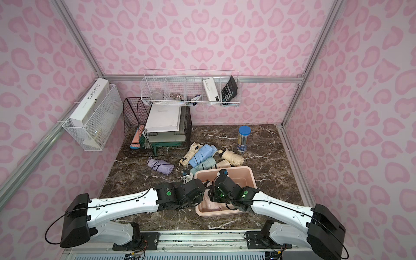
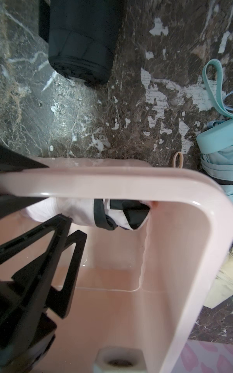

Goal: Put the umbrella into the storage box
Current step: Move the storage box to the center of the board.

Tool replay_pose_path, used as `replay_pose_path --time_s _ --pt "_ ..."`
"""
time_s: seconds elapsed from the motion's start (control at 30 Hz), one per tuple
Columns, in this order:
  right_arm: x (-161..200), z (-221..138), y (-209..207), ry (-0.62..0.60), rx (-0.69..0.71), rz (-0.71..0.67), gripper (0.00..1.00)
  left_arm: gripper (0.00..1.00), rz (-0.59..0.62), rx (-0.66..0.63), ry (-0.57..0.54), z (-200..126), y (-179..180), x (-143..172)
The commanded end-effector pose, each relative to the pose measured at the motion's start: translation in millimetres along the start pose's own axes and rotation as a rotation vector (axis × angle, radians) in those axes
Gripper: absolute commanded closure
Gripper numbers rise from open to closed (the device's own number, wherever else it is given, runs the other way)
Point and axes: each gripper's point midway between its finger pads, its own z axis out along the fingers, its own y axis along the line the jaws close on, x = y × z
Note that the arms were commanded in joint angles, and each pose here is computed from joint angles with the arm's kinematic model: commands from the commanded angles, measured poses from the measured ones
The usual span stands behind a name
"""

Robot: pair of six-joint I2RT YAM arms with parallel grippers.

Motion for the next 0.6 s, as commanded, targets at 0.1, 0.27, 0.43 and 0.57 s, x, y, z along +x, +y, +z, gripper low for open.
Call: replay_pose_path --time_s 0.1,0.27,0.43,0.57 --pt "11.6 16.2 -15.3 0.032 0.050 -0.028 0.54 0.74 -0.052 0.021 -0.029 1.1 -1.1 -4.1" --pt "30.2 27.3 -21.3 0.135 0.089 -0.036 0.57 0.58 -0.042 0.027 -0.068 -13.1 4.0 -13.4" --pt "40.7 29.5 -22.0 0.188 0.105 -0.047 0.60 0.45 0.012 0.018 -0.172 -39.5 12.2 -37.5" --pt "40.4 23.1 -16.5 0.197 0.087 -0.034 0.72 0.43 0.036 0.001 -0.245 -58.3 22.8 -53.3"
